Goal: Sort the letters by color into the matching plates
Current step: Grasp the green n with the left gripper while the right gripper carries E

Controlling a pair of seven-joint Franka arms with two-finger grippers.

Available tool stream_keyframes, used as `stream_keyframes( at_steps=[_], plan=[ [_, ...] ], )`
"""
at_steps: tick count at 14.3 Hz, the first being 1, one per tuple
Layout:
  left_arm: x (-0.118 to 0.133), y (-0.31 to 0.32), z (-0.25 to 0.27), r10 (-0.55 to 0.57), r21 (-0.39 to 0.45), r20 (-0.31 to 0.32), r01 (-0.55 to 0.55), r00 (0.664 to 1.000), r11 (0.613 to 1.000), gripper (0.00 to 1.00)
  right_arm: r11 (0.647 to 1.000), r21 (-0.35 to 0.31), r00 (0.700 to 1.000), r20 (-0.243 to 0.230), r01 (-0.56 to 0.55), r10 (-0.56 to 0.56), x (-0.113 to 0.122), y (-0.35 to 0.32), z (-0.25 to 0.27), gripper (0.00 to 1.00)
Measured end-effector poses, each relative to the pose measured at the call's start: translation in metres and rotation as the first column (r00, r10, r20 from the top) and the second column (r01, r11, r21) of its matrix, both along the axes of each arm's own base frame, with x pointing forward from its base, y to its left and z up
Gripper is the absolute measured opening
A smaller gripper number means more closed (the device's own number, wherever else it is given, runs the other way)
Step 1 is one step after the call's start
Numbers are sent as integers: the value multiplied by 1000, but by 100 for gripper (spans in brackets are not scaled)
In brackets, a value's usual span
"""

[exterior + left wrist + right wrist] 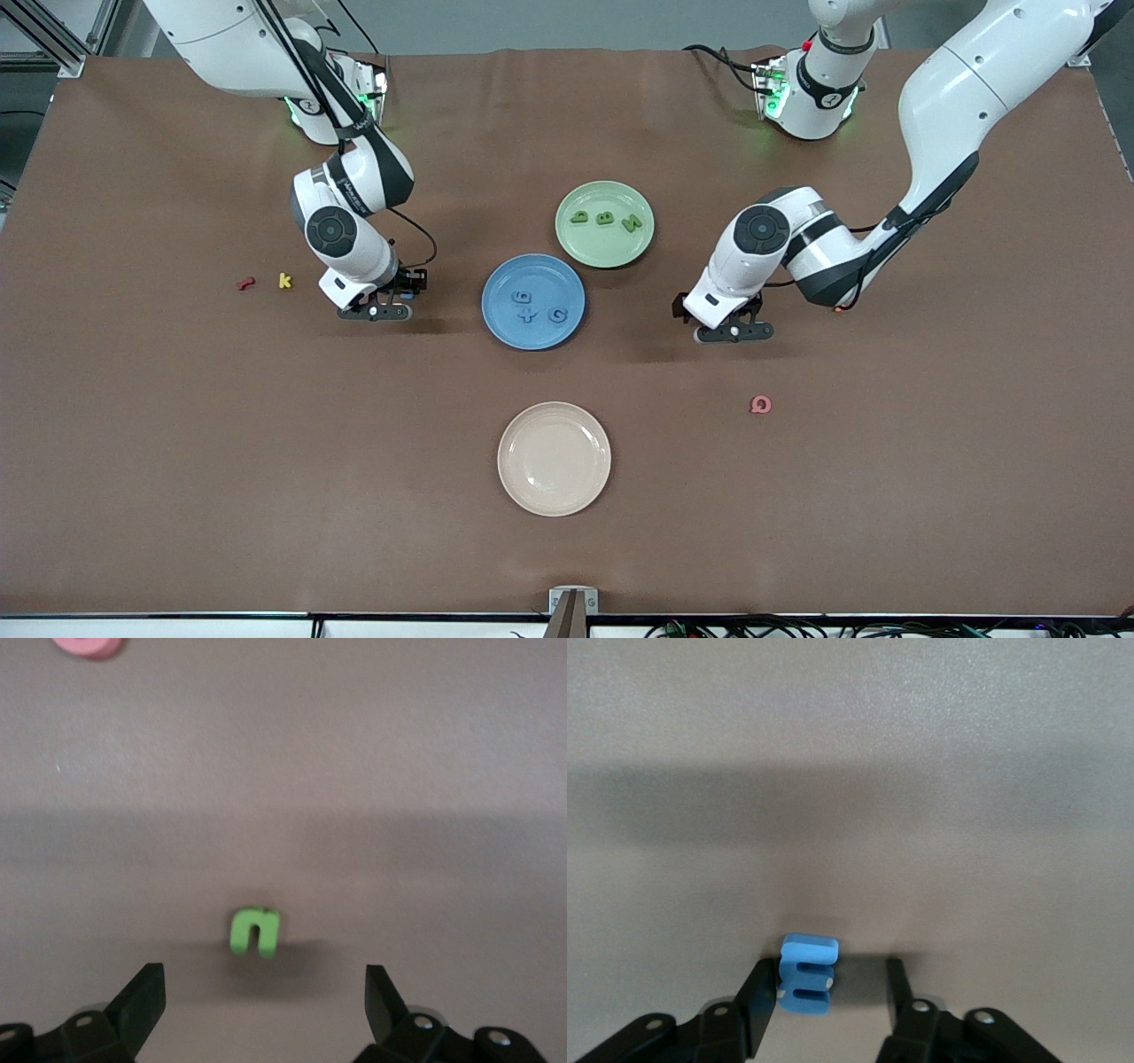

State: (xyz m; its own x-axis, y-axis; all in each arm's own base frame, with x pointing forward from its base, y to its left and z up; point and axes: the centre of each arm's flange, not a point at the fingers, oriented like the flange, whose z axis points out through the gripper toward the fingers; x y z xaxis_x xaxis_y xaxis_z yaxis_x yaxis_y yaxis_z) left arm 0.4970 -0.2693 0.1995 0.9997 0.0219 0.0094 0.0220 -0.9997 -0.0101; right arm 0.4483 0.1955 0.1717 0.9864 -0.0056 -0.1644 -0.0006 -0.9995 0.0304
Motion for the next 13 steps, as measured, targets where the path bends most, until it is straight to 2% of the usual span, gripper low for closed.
stream_keyframes(
  at_steps=[2,6,8,9,11,12,13],
  plan=[
    [3,7,-7,-15,6,17,15,1000,1000,99,1000,2,1000,3,-1,1,0,0,0,57],
    [4,10,-19,-14,0,6,14,1000,1000,95,1000,6,1000,9,-1,1,0,3,0,49],
    [4,8,-20,-15,-5,4,15,1000,1000,82,1000,8,1000,16,9,-9,1,5,2,33],
    [5,7,-20,-16,-4,4,16,1000,1000,82,1000,7,1000,16,16,-16,1,5,2,33],
    [5,5,-23,-20,2,4,20,1000,1000,70,999,4,999,18,40,-40,1,6,3,27],
    [5,4,-26,-23,8,3,23,1000,1000,70,998,2,998,18,55,-55,1,6,3,27],
    [5,2,-27,-26,11,6,26,1000,1000,66,997,-2,997,18,79,-79,1,7,3,27]
  ],
)
